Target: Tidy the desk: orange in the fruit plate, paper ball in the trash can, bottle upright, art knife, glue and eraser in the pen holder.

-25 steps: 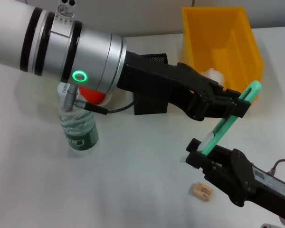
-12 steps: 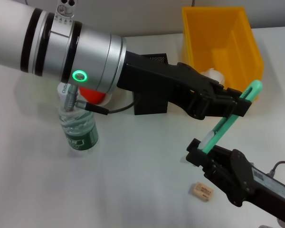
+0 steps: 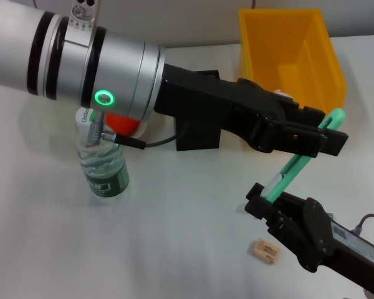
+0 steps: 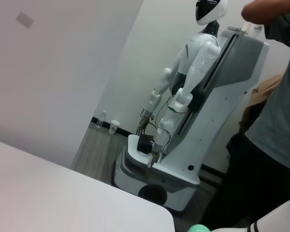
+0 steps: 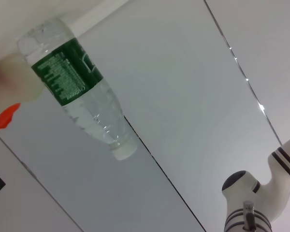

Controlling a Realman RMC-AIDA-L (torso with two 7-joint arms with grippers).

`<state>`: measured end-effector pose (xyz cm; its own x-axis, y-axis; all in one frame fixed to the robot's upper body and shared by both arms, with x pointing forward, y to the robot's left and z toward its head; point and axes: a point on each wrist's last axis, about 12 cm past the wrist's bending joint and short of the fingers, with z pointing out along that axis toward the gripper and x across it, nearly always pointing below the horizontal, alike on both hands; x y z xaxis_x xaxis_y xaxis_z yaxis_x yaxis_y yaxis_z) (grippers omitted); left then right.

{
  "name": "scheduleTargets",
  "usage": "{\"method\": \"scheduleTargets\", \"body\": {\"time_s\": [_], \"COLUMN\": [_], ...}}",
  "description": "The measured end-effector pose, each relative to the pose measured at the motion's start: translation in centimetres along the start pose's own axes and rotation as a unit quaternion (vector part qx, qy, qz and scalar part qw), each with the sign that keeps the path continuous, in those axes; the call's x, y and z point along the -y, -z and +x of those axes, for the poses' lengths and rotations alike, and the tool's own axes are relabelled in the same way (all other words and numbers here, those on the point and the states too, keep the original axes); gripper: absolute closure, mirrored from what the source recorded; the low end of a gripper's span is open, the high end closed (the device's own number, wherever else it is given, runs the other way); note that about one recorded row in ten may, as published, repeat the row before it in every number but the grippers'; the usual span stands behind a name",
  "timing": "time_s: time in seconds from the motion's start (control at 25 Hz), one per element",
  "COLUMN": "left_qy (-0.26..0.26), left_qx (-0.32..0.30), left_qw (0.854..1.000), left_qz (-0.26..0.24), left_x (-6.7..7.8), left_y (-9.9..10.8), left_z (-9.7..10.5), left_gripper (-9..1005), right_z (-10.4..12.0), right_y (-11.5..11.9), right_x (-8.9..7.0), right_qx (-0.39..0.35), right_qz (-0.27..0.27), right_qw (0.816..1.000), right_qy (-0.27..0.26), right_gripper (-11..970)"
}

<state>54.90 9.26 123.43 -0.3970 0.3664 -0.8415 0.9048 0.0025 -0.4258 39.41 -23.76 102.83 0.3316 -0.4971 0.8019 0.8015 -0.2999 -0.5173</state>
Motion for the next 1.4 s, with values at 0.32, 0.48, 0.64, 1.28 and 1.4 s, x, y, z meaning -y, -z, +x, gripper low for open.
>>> {"method": "scheduleTargets", "body": {"time_s": [0.32,0.48,0.64,1.28,1.4], "left_qy": [-0.08,-0.147,-0.202,-0.325,-0.313], "left_qx": [0.029,0.075,0.12,0.212,0.221], "left_qw": [0.996,0.985,0.97,0.91,0.911], "left_qz": [-0.025,-0.05,-0.062,-0.147,-0.153], "left_x": [0.4,1.0,1.5,2.0,1.5], "left_y": [1.9,4.1,5.3,5.3,5.4], "left_z": [-0.1,1.1,2.6,11.7,12.6], "left_gripper": [377,211,194,195,195], "right_z": [0.5,1.4,2.4,7.2,7.3], "right_y": [0.7,1.0,0.3,-7.7,-8.3], "right_x": [0.3,0.1,-0.2,-1.8,-1.9], "right_qx": [-0.05,-0.134,-0.212,-0.393,-0.379], "right_qz": [-0.021,-0.05,-0.044,0.193,0.205], "right_qw": [0.998,0.984,0.96,0.662,0.621], "right_qy": [-0.032,-0.106,-0.178,-0.608,-0.654], "right_gripper": [778,778,778,748,742]}}
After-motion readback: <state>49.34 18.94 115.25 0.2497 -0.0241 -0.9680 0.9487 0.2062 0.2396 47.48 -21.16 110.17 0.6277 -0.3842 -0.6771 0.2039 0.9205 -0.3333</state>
